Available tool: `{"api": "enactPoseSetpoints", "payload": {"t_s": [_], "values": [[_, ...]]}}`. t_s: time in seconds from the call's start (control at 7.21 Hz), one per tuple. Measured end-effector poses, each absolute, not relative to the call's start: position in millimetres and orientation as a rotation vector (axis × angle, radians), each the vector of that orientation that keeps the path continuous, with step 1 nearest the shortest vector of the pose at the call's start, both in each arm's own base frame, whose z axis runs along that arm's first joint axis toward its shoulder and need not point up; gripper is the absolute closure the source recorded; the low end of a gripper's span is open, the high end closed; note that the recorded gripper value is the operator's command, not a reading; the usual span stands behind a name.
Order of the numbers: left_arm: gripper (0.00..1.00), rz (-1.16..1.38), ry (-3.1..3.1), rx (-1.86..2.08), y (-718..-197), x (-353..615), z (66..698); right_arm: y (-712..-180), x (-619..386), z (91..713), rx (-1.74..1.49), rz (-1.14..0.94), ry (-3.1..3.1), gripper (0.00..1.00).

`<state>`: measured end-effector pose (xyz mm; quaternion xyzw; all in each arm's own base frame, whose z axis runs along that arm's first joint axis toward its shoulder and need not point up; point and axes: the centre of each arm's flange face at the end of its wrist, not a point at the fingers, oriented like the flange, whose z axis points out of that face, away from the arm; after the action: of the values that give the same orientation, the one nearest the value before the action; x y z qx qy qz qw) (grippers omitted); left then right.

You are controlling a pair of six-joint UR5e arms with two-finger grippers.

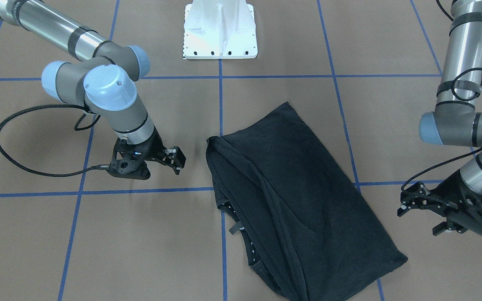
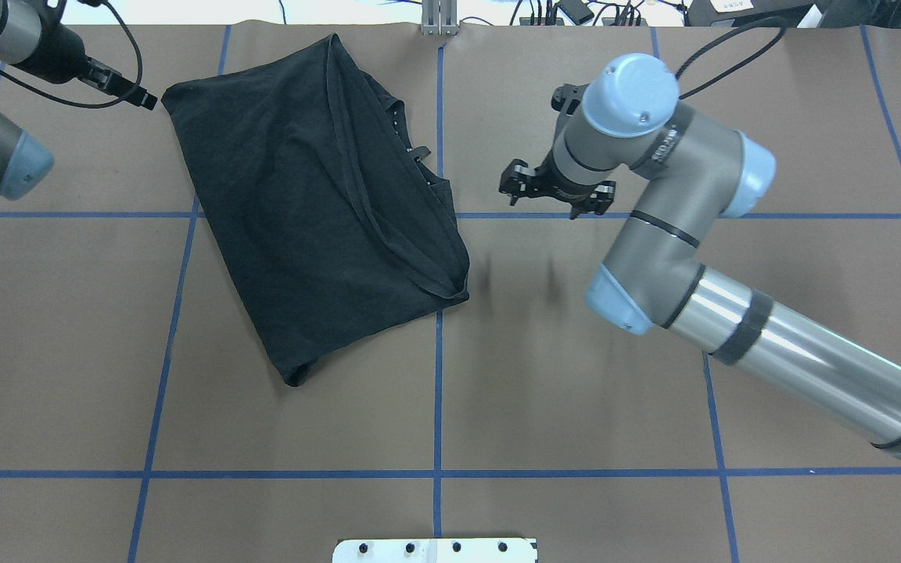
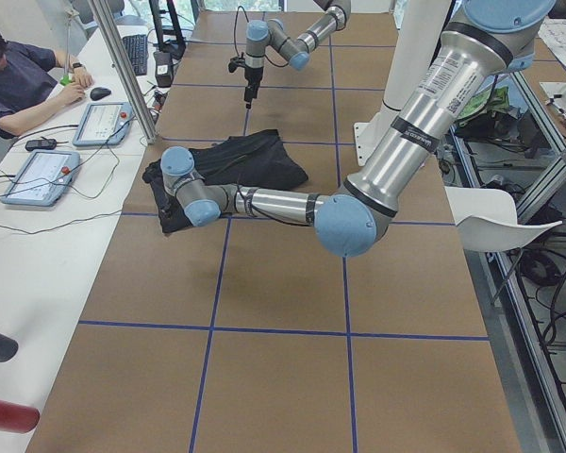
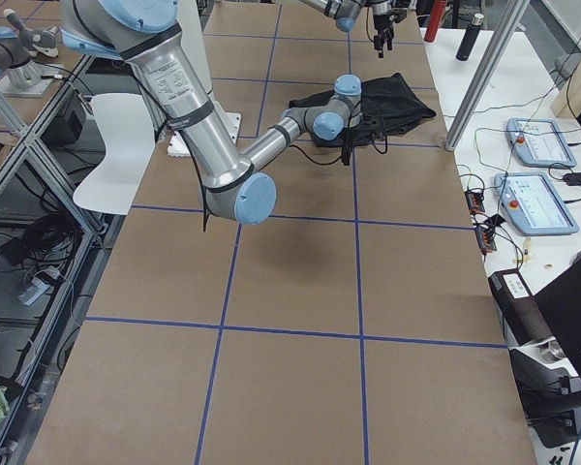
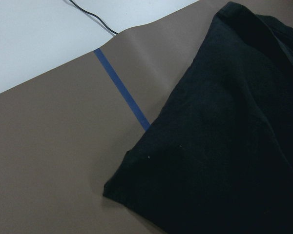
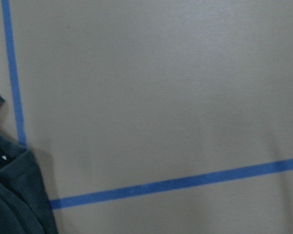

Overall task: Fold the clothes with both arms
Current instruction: 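Move the right gripper onto the bundle's collar edge and grasp it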

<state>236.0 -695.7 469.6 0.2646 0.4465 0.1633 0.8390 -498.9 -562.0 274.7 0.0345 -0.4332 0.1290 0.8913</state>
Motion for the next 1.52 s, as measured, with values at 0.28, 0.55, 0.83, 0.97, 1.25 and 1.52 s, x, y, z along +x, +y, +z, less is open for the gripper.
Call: {"api": "enactPoseSetpoints", "payload": {"t_s": [0.28,0.55,0.83,0.97,1.25,1.52], "values": [[0.00,0.288,0.976,0.538,-677.1,230.8,467.5,-575.9,-542.8,249.8,0.081,0.320,-0.914,0.02],[0.00,0.263,0.990,0.529,-669.8,228.9,466.1,-570.4,-570.6,236.1,0.094,0.338,-0.920,0.04],[0.00,0.260,0.992,0.527,-668.4,228.9,466.6,-560.1,-591.3,239.5,0.121,0.335,-0.930,0.20],[0.00,0.259,0.992,0.527,-668.0,229.1,467.0,-553.6,-599.6,239.9,0.117,0.343,-0.932,0.21],[0.00,0.258,0.990,0.526,-667.8,229.2,468.0,-538.8,-614.9,240.8,0.111,0.351,-0.929,0.34],[0.00,0.258,0.989,0.526,-667.7,229.6,468.9,-534.5,-619.5,240.2,0.114,0.352,-0.926,0.50]]}}
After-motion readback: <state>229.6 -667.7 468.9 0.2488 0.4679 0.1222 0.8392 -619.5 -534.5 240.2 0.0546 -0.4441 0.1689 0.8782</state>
